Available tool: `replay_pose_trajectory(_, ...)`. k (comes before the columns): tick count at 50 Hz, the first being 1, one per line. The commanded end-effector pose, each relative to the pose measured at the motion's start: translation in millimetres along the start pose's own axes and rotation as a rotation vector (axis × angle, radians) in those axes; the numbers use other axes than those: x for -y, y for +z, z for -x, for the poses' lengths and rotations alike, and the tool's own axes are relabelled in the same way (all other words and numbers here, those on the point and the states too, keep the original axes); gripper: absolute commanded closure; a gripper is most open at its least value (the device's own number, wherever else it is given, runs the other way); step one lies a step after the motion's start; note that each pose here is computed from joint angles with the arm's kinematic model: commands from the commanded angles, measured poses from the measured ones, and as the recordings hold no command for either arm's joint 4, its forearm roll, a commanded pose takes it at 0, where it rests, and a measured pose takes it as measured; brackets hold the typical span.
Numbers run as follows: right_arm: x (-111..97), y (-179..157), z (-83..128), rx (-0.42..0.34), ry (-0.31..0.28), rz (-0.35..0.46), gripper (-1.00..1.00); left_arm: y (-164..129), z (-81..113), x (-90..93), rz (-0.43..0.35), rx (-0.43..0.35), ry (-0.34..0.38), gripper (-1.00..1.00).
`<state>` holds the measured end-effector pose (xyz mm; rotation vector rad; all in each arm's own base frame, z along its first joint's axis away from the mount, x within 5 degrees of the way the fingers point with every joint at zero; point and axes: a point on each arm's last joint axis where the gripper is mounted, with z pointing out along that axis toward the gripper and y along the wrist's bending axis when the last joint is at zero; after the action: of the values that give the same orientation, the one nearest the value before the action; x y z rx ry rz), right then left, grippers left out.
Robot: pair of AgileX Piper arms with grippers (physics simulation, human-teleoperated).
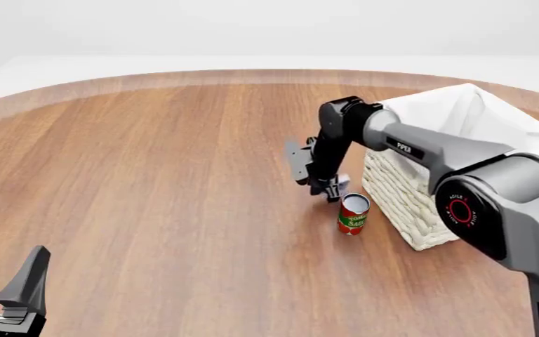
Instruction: Pick up the alphabet soup and the cream cheese box, and put them in the basket.
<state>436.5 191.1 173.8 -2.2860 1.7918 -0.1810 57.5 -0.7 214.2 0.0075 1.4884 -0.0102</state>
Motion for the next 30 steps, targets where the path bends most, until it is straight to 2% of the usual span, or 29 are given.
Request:
replay_pose_trajectory(1,15.8,-30.6,-6.1,0.018,0.001,-0.152,1.00,0.1,-0.1,0.0,0.000,0.000,-0.001,-1.00)
replay_pose_trajectory(4,20.8,-39.8,3.3,0.030,0.004,-0.178,1.00,0.0,-0.1,0.0,-0.001,0.000,0.000,-1.00)
replay_pose_trajectory(11,26.0,-56.7,6.8,0.043,-0.011,-0.244,1.00,0.0,-0.1,0.0,-0.001,0.000,0.000,-1.00)
replay_pose_trajectory(19,23.4,-80.7,15.9,0.062,-0.016,-0.296,1.00,0.0,0.0,0.0,0.000,0.000,0.000,-1.00)
replay_pose_trajectory(30,21.2,-107.4,17.2,0.083,-0.005,-0.386,1.00,0.0,-0.1,0.0,-0.001,0.000,0.000,-1.00)
